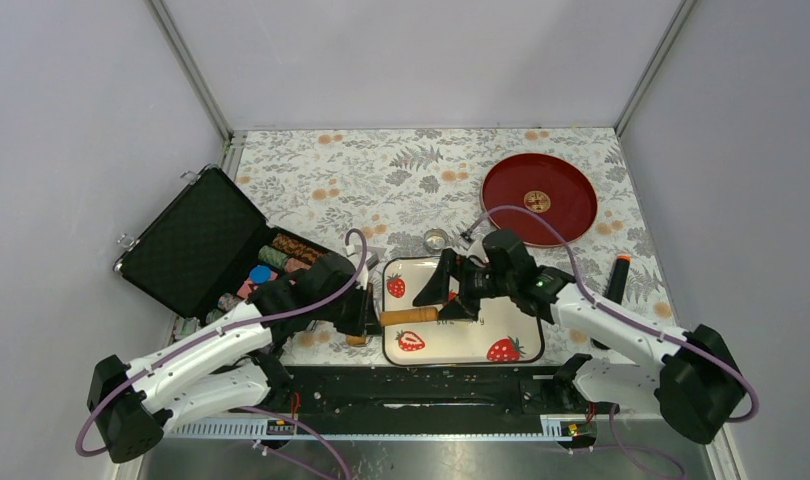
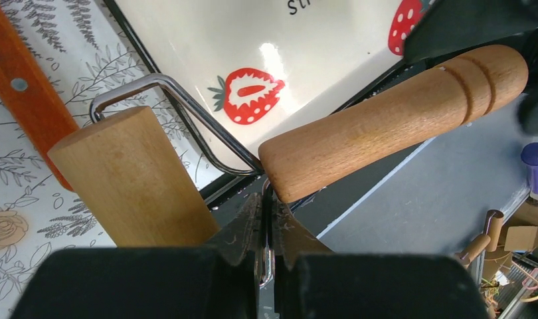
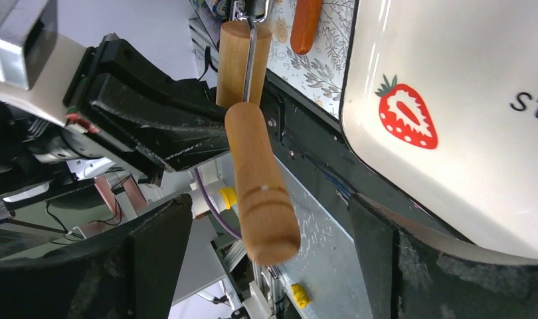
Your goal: Roll out the dumpling wrappers from the dough
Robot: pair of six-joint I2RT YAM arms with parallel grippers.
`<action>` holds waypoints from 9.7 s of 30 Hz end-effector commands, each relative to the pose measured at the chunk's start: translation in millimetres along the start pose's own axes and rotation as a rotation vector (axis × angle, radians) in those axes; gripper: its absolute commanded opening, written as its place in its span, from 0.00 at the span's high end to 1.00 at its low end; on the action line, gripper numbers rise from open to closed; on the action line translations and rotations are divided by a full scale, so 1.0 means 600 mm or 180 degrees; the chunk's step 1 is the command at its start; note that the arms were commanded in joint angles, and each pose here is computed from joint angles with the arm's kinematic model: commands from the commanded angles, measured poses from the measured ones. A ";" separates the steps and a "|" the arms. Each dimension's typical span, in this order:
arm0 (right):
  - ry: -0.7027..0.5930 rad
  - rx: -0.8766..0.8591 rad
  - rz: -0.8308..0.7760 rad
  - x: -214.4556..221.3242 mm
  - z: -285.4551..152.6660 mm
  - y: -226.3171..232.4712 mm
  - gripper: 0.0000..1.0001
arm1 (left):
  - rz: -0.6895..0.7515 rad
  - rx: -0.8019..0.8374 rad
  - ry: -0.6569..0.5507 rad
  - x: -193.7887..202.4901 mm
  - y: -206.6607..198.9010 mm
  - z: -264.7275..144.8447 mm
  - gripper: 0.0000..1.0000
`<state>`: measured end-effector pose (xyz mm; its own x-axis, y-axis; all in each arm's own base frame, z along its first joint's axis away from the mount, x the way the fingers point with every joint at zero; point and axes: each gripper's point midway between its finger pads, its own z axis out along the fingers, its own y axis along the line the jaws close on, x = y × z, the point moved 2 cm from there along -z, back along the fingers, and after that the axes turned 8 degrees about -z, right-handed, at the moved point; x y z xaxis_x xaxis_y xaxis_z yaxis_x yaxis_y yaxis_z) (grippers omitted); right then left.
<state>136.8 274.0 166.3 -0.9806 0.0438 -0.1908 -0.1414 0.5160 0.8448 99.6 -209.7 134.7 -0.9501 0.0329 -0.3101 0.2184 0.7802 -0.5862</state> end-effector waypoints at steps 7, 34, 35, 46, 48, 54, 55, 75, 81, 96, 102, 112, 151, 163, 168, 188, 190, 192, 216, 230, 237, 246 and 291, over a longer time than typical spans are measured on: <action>0.0086 -0.0434 -0.0133 -0.011 0.042 0.071 0.09 | 0.0163 0.0329 -0.0206 -0.026 -0.058 -0.010 1.00; 0.0049 -0.0356 -0.0116 0.009 0.060 0.072 0.22 | -0.0166 0.0226 -0.0388 -0.018 -0.047 -0.006 1.00; 0.0064 -0.0367 -0.0116 0.010 0.061 0.074 0.23 | -0.0182 0.0215 -0.0399 -0.018 -0.045 -0.005 1.00; 0.0173 -0.0261 -0.0116 0.018 0.076 0.067 0.23 | -0.0155 0.0287 -0.0396 -0.011 -0.046 -0.005 1.00; 0.0208 -0.0240 -0.0104 0.021 0.080 0.066 0.23 | -0.0177 0.0285 -0.0400 -0.011 -0.045 -0.005 1.00; 0.0259 -0.0252 -0.0141 0.025 0.085 0.072 0.24 | -0.0185 0.0280 -0.0381 -0.006 -0.042 -0.004 1.00; 0.0256 -0.0245 -0.0146 0.025 0.084 0.072 0.24 | -0.0183 0.0282 -0.0382 -0.005 -0.042 -0.004 1.00; 0.0213 -0.0306 -0.0216 0.019 0.076 0.090 0.23 | -0.0199 0.0278 -0.0384 -0.001 -0.040 -0.003 1.00; 0.0223 -0.0402 -0.0222 0.019 0.073 0.101 0.24 | -0.0203 0.0262 -0.0380 0.001 -0.037 -0.001 1.00; 0.0345 -0.0230 -0.0207 0.027 0.085 0.083 0.51 | -0.0192 0.0275 -0.0407 -0.002 -0.042 -0.004 1.00; 0.0434 -0.0237 -0.0233 0.035 0.089 0.080 0.85 | -0.0196 0.0277 -0.0445 -0.004 -0.042 -0.006 1.00; 0.0399 -0.0282 -0.0319 0.036 0.083 0.081 1.00 | -0.0193 0.0367 -0.0548 -0.016 -0.057 -0.022 0.58; -0.0893 0.1343 -0.1105 -0.028 -0.184 0.029 1.00 | -0.0913 -0.0176 -0.0269 -0.088 0.031 0.070 0.36; -0.0756 0.1133 -0.0903 -0.024 -0.158 0.021 1.00 | -0.1064 -0.0502 0.0039 -0.075 0.077 0.146 0.53; -0.0722 0.1052 -0.0865 -0.024 -0.150 0.021 1.00 | -0.1088 -0.0669 0.0016 -0.085 0.091 0.162 0.59; -0.0614 0.0594 -0.1136 -0.023 -0.135 0.059 1.00 | -0.1216 -0.0911 -0.0109 -0.077 0.135 0.153 0.99; -0.0641 0.0685 -0.1138 -0.028 -0.138 0.054 1.00 | -0.1222 -0.0951 -0.0149 -0.077 0.141 0.146 1.00; -0.0649 0.0780 -0.1161 -0.032 -0.142 0.050 1.00 | -0.1217 -0.0967 -0.0193 -0.077 0.146 0.141 1.00; -0.0182 0.1506 -0.1551 -0.085 -0.165 0.032 1.00 | -0.1309 -0.0776 -0.0482 -0.067 0.163 0.132 1.00; -0.0002 0.1801 -0.1549 -0.102 -0.160 0.017 1.00 | -0.1342 -0.0726 -0.0562 -0.067 0.164 0.132 1.00; 0.0095 0.1857 -0.1508 -0.114 -0.142 0.010 1.00 | -0.1355 -0.0721 -0.0587 -0.067 0.165 0.131 1.00; 0.0156 0.1863 -0.1546 -0.123 -0.112 0.001 1.00 | -0.1357 -0.0705 -0.0613 -0.068 0.165 0.130 1.00; 0.0629 0.2100 -0.1349 -0.090 -0.068 -0.070 1.00 | -0.1353 -0.0680 -0.0626 -0.068 0.164 0.129 1.00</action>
<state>194.3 216.3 165.0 -0.8784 -0.3706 -0.3017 -0.4478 0.8589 0.2487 171.4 -190.0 34.3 -0.9028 -0.3866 -0.1884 -0.2309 0.8053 -0.5461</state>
